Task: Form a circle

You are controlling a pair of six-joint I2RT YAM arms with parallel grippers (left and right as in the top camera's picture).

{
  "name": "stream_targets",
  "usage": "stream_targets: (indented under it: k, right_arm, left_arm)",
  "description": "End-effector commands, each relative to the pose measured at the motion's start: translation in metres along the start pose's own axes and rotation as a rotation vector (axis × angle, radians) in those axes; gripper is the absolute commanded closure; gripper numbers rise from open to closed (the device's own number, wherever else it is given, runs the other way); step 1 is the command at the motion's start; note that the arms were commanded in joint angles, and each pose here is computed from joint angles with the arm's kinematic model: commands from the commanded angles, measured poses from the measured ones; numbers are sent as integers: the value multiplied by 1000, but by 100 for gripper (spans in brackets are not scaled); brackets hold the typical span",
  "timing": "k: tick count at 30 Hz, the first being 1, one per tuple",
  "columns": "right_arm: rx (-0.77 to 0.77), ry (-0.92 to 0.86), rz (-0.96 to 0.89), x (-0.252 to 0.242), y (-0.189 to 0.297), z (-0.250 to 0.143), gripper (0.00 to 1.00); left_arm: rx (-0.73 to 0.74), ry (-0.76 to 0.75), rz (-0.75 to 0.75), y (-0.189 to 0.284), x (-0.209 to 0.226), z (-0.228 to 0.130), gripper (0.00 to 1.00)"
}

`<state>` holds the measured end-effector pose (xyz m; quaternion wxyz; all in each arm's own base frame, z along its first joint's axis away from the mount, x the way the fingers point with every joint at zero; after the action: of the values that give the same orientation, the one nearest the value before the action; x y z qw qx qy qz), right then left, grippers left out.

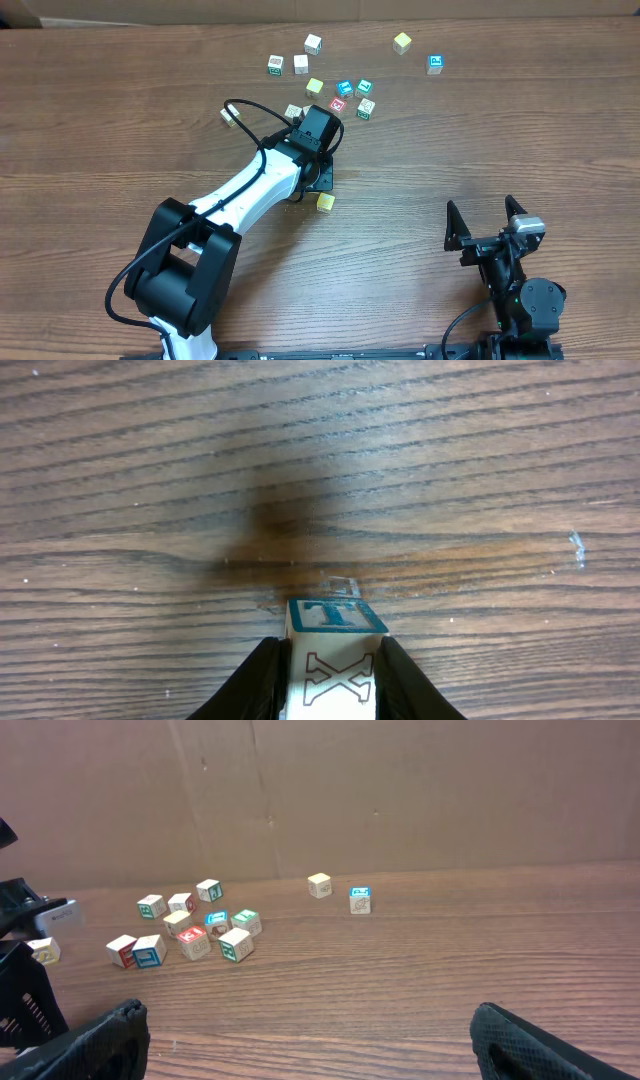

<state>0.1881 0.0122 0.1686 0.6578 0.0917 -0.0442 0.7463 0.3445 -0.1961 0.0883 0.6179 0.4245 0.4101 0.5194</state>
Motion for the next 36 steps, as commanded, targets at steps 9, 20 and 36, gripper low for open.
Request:
stream_targets:
  k: [9,20,36]
  right_arm:
    - [8,-7,5,0,-1,-4,0]
    - [8,-7,5,0,-1,-4,0]
    - [8,-7,5,0,-1,-4,0]
  left_arm:
    - [9,0,-12,7,-3,0,75]
    - [4,0,-14,7,-3,1,59]
    - [19,-9,-6,-3,-3,-1,51]
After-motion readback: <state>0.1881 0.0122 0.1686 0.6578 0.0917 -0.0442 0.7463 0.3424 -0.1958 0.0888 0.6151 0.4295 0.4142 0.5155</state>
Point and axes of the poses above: each gripper's point midway between its finger pads, its own y axis back along the fingers, its own x axis along the line the jaws close on, z = x × y, the point moved 6 cm from there along y, back along the fingers, and after that the axes turned 5 degrees about -y, right-handed, at the moved point
